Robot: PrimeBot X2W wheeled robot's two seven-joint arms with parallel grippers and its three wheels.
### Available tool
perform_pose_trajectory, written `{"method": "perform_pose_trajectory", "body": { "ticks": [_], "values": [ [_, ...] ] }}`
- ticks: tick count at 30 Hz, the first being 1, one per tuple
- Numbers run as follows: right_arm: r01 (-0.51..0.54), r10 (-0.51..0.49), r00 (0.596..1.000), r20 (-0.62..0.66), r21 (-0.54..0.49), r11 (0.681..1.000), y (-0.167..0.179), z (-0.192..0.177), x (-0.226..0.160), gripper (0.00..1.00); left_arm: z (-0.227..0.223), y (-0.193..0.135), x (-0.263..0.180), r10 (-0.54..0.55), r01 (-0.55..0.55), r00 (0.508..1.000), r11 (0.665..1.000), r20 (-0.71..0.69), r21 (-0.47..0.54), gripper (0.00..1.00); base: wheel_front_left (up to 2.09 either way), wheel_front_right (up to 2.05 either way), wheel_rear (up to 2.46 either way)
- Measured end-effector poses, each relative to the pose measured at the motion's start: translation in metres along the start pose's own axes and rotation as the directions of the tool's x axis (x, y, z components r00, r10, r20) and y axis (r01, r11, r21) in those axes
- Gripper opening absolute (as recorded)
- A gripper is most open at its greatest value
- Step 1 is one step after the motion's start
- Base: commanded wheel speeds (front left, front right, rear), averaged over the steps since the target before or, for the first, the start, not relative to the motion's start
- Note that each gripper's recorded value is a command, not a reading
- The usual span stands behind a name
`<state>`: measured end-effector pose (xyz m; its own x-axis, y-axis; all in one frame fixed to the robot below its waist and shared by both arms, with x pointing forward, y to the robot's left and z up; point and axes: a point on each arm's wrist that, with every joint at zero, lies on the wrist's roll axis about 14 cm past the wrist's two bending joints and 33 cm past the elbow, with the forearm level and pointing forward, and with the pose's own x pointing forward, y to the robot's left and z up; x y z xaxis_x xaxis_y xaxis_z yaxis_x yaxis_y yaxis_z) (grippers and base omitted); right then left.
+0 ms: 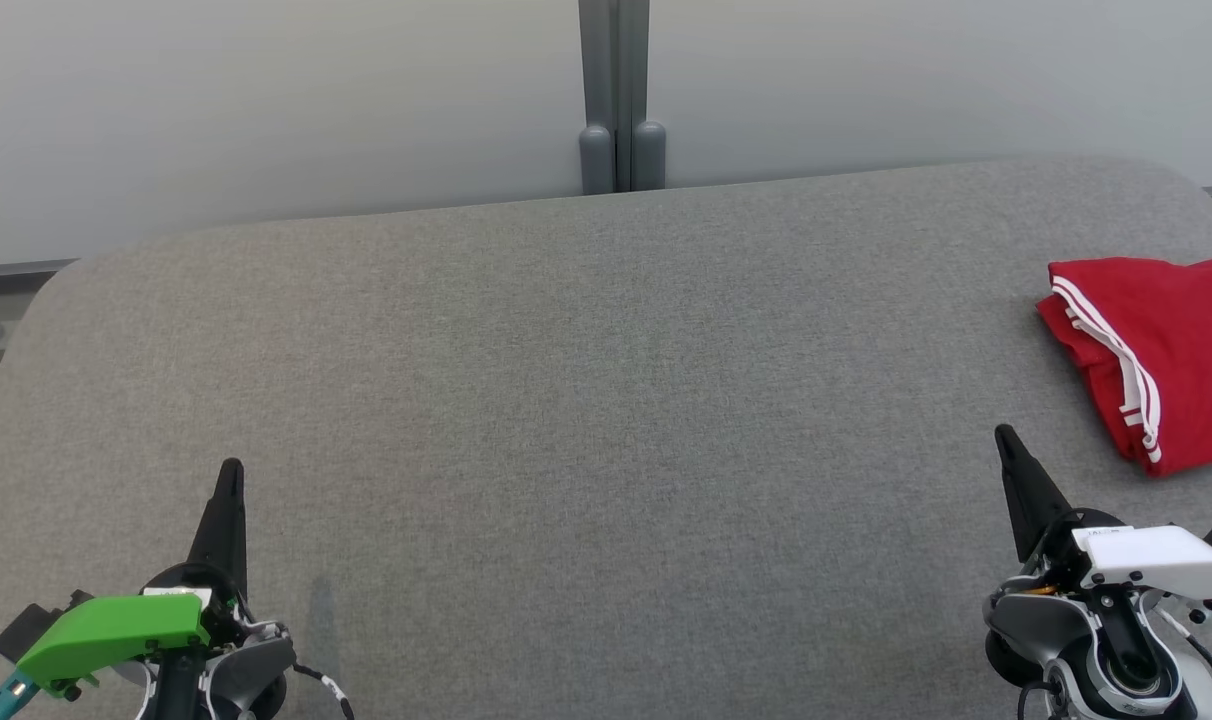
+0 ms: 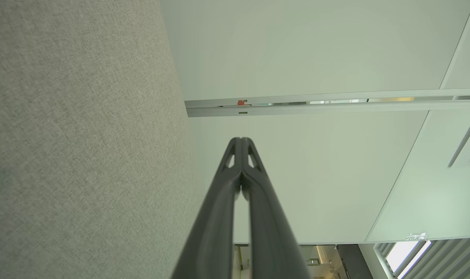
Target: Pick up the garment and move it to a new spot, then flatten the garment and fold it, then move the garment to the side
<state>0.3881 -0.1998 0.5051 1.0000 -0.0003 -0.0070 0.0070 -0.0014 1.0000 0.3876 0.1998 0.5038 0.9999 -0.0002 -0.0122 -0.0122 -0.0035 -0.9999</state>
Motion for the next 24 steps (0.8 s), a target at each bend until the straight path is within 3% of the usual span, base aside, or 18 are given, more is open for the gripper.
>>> {"method": "perform_pose_trajectory", "body": {
  "ticks": [24],
  "values": [
    [0.0,0.0,1.0,0.0,0.0,1.0,0.0,0.0,0.0,0.0,0.0,-0.0001,0.0,0.0,0.0,1.0,1.0,0.0,0.0,0.0,0.0,0.0,0.0]
  ]
}}
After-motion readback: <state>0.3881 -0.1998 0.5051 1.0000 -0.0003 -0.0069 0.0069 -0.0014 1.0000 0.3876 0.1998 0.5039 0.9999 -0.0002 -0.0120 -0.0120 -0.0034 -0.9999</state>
